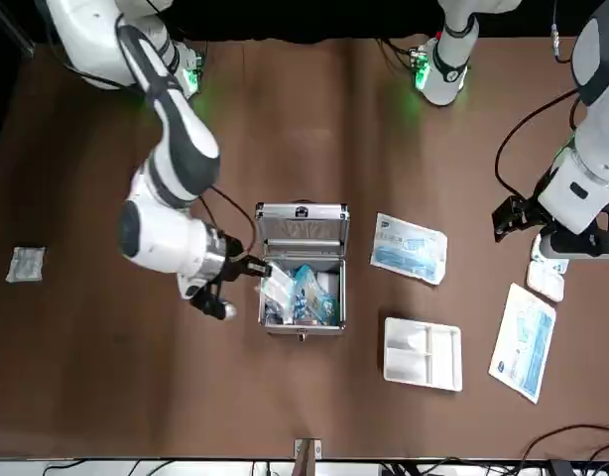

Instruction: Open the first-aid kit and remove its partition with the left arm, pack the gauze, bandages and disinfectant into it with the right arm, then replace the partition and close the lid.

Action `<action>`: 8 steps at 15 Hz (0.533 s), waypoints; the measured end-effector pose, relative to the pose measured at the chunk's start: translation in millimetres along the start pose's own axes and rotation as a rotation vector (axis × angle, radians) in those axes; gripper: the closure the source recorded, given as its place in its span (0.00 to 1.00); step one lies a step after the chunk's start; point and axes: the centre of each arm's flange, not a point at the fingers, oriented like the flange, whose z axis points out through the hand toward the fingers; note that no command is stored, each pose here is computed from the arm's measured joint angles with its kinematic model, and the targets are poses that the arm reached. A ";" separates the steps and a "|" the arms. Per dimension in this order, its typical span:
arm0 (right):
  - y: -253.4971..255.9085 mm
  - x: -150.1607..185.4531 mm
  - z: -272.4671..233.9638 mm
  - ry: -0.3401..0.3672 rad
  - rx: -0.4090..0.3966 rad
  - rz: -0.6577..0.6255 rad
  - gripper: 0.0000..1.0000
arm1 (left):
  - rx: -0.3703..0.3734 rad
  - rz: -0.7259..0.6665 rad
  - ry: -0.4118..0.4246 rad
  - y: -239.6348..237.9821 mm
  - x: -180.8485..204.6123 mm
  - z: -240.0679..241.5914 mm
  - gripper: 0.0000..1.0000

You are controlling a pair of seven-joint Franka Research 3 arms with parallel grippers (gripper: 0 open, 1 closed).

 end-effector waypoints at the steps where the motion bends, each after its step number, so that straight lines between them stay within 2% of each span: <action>1: 1.0 -0.4 13.0 -0.008 -0.003 0.002 0.99 | 0.000 -0.003 0.000 -1.6 0.2 0.1 0.00; 5: 19.3 6.5 75.4 -0.049 -0.027 0.027 0.98 | 0.001 -0.008 0.000 -5.2 0.6 0.2 0.00; 6: 22.4 7.9 81.7 -0.054 -0.029 0.032 0.95 | 0.001 -0.008 0.000 -5.2 0.6 0.3 0.00; 8: 23.9 8.9 84.4 -0.055 -0.030 0.035 0.78 | 0.001 -0.008 0.000 -5.1 0.6 0.3 0.00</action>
